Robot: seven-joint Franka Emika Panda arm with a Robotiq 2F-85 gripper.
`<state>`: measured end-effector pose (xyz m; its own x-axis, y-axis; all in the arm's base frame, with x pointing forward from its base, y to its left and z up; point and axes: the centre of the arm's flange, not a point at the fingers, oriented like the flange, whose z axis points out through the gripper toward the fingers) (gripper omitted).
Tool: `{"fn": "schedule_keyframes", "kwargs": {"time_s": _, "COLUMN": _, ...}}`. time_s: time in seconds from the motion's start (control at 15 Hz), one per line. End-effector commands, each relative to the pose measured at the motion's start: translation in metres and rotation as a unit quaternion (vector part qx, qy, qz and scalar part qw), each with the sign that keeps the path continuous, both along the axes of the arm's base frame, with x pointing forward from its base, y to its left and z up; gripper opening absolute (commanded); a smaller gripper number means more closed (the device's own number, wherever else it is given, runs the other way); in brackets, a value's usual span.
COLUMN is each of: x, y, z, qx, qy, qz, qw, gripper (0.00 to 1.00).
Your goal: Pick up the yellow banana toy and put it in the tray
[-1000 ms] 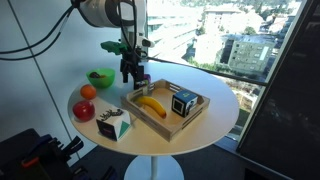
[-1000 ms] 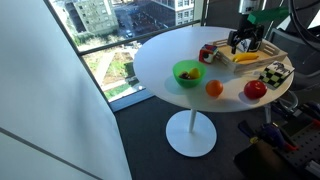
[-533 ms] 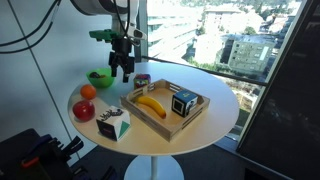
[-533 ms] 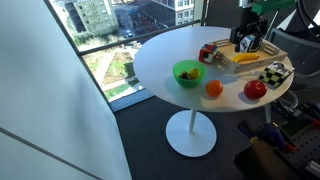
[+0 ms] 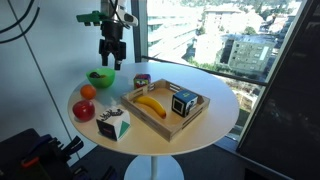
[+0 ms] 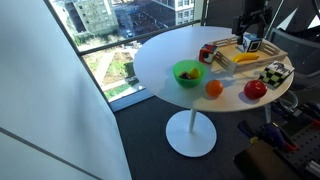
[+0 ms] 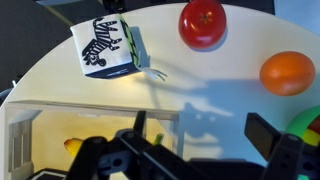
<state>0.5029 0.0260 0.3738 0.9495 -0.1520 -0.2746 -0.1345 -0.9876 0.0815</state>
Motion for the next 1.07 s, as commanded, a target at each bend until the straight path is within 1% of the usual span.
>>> {"fn": "schedule_keyframes", "kwargs": {"time_s": 0.0, "x": -0.012, "y": 0.006, "z": 0.03, "qx": -0.003, "qy": -0.02, "qz": 0.006, "qw": 0.9998, "gripper": 1.0}}
{"fn": "schedule_keyframes", "kwargs": {"time_s": 0.6, "x": -0.035, "y": 0.016, "z": 0.073, "qx": 0.003, "qy": -0.083, "qz": 0.023, "qw": 0.9963, "gripper": 1.0}}
{"fn": "schedule_keyframes", "kwargs": {"time_s": 1.0, "x": -0.048, "y": 0.015, "z": 0.085, "qx": 0.011, "qy": -0.121, "qz": 0.042, "qw": 0.9917, "gripper": 1.0}}
